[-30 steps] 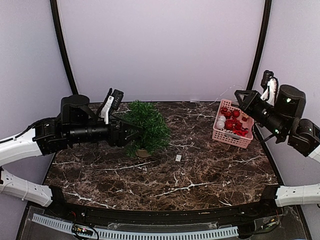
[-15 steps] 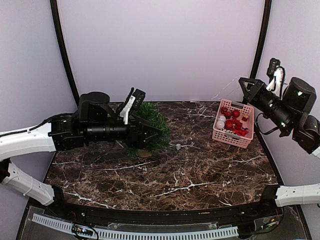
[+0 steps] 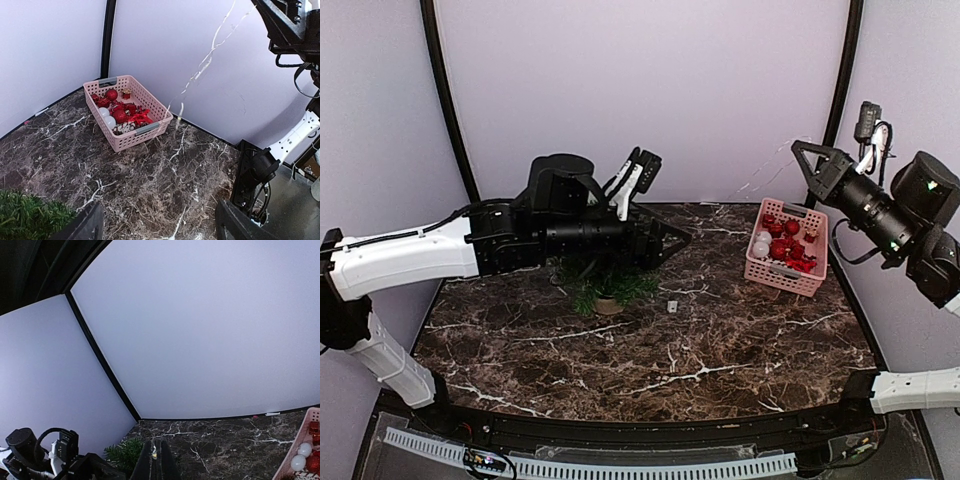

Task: Decorate the small christmas tree
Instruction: Pass from the right arm to the left

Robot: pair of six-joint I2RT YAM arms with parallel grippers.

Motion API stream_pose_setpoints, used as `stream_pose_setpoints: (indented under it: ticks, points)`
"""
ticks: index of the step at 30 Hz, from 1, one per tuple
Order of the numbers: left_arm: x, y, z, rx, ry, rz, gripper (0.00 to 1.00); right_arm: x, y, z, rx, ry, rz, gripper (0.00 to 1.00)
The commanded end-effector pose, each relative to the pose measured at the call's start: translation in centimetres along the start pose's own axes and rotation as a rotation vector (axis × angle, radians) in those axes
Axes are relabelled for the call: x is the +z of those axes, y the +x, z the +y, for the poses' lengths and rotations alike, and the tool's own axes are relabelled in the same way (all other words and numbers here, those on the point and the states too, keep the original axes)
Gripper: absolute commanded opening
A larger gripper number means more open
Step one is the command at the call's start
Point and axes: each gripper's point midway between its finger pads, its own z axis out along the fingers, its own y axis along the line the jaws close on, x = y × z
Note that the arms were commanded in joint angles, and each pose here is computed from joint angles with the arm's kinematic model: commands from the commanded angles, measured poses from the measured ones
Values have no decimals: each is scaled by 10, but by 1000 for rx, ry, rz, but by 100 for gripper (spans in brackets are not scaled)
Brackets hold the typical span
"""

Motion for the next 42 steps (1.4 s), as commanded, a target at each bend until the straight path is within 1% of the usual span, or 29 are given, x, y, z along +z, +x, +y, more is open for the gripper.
stream_pose_setpoints:
  ticks: [1,5,10,12,14,16,17,18,19,22,23,28,33,35,36,39,42]
  points:
    - [2,-19,-3,26,-5,-34,80,-9,-27,31,-13,-166,-79,0]
    - [11,-22,-8,29,19,-33,81,-7,-19,40,-25,-224,-60,0]
    - [22,-28,-14,34,52,-36,83,-4,-12,45,-25,-251,-41,0]
    - [26,-29,-15,37,61,-36,82,-2,-9,46,-24,-257,-32,0]
    - [30,-31,-17,38,70,-39,80,-1,-7,47,-24,-264,-24,0]
    - [33,-33,-19,40,79,-43,73,0,-4,47,-23,-265,-18,0]
    - [34,-35,-20,42,86,-47,66,1,-3,48,-23,-267,-12,0]
    - [35,-36,-21,44,88,-49,62,1,-2,48,-23,-268,-10,0]
    - [35,-39,-22,47,93,-57,60,2,0,48,-23,-269,-6,0]
    - [35,-44,-23,57,94,-73,49,4,4,49,-22,-272,5,0]
    - [34,-46,-23,61,92,-80,48,5,6,48,-23,-272,9,0]
    - [33,-50,-24,71,94,-92,33,9,10,48,-26,-270,22,0]
    - [31,-52,-24,73,95,-96,25,12,14,48,-34,-265,33,0]
    - [30,-52,-24,75,94,-97,16,14,18,48,-37,-263,43,0]
    - [29,-53,-24,76,93,-99,13,16,20,47,-39,-260,49,0]
    - [26,-54,-22,76,80,-104,2,19,29,42,-40,-240,63,0]
    - [17,-57,-19,73,62,-137,0,22,42,31,-32,-197,71,0]
